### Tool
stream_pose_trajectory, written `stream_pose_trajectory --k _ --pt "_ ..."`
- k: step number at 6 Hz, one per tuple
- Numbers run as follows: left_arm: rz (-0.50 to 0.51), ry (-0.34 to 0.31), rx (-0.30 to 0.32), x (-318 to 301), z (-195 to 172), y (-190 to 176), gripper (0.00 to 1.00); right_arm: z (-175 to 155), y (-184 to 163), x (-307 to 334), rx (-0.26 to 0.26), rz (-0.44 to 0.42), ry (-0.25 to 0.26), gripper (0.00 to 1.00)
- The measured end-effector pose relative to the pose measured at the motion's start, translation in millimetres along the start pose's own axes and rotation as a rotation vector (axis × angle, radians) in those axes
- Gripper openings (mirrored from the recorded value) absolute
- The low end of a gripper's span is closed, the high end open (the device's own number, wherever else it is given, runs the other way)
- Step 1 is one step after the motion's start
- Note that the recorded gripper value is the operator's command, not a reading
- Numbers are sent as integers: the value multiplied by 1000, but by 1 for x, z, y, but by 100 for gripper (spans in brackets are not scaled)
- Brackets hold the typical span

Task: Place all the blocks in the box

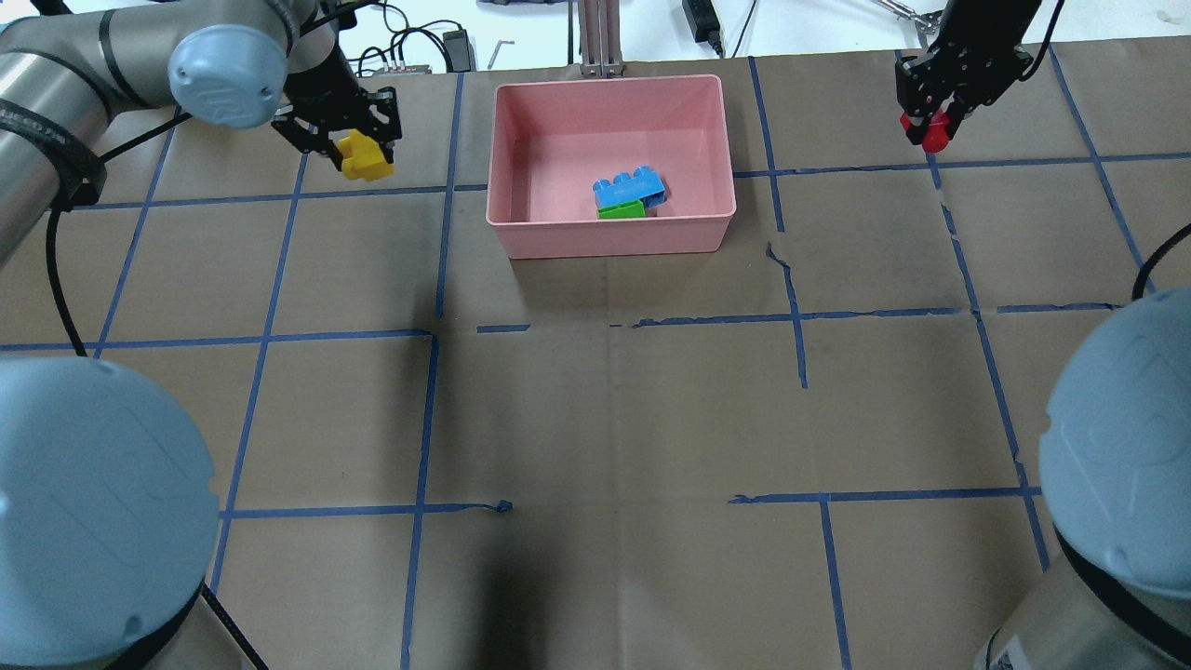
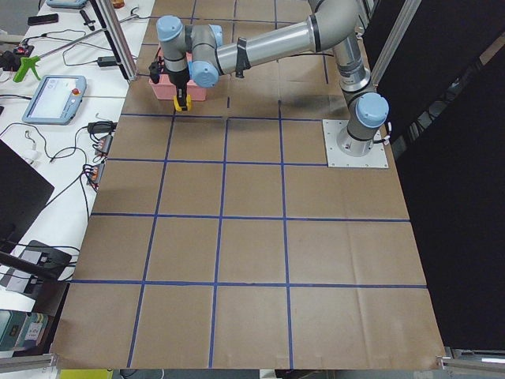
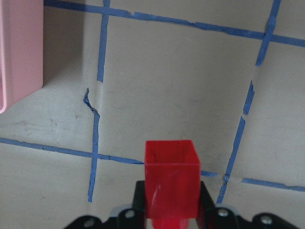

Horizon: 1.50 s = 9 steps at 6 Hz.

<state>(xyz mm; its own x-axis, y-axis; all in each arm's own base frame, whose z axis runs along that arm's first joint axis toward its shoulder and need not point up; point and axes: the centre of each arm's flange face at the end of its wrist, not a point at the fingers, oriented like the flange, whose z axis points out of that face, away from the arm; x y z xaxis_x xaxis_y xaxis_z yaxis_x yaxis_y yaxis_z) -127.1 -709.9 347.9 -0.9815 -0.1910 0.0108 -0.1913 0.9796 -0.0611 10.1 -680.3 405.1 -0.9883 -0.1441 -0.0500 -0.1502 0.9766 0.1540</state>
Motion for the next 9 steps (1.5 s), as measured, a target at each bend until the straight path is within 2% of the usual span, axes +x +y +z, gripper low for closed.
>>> stream_pose_trajectory --k 2,3,4,6,7,9 --pt "-155 96 4 107 4 14 9 -12 17 -8 -21 24 -6 19" --pt "-186 132 -2 139 19 20 33 -12 19 -10 -28 33 -7 19" --pt "-180 136 -24 159 38 29 99 -11 19 -10 -32 36 -8 19" --pt "-140 122 -46 166 55 39 100 -11 19 -11 -32 37 -8 19" --pt "-121 117 -51 164 46 45 100 -12 19 -11 -29 37 -6 19" --pt "-10 96 -89 122 -6 66 100 -16 12 -30 -4 57 -4 20"
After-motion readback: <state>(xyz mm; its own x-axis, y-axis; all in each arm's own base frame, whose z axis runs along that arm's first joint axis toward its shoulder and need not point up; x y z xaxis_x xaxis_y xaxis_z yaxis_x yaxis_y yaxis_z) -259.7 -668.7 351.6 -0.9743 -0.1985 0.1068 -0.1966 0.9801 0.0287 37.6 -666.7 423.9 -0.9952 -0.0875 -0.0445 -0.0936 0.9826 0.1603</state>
